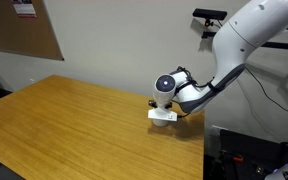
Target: Remove the green pen from the mug
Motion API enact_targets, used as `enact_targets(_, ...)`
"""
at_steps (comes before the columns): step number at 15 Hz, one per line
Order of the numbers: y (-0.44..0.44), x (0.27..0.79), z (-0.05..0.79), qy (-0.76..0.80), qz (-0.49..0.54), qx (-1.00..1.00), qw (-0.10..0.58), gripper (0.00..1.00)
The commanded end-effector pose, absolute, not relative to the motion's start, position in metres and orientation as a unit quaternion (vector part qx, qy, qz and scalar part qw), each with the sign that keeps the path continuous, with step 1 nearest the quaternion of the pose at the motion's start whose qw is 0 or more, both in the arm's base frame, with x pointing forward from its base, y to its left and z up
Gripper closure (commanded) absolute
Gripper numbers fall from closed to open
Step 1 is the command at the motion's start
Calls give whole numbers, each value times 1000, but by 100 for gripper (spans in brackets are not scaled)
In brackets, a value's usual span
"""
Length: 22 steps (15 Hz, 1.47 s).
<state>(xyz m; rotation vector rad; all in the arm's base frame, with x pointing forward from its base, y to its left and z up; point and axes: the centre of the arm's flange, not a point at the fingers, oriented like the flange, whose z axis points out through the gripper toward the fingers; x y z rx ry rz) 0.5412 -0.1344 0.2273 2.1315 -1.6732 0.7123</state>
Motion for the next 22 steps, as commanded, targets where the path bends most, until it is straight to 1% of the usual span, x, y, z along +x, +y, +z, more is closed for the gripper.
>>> enact_targets(1,-128,535,243,-591,270,739,178,97)
enact_targets(8,-118,521,282,-586,306,725,194,97)
enact_targets(16,-114,488,343,-586,356,694,219,97)
enact_targets(22,-104,484,371,-583,376,702,161,97)
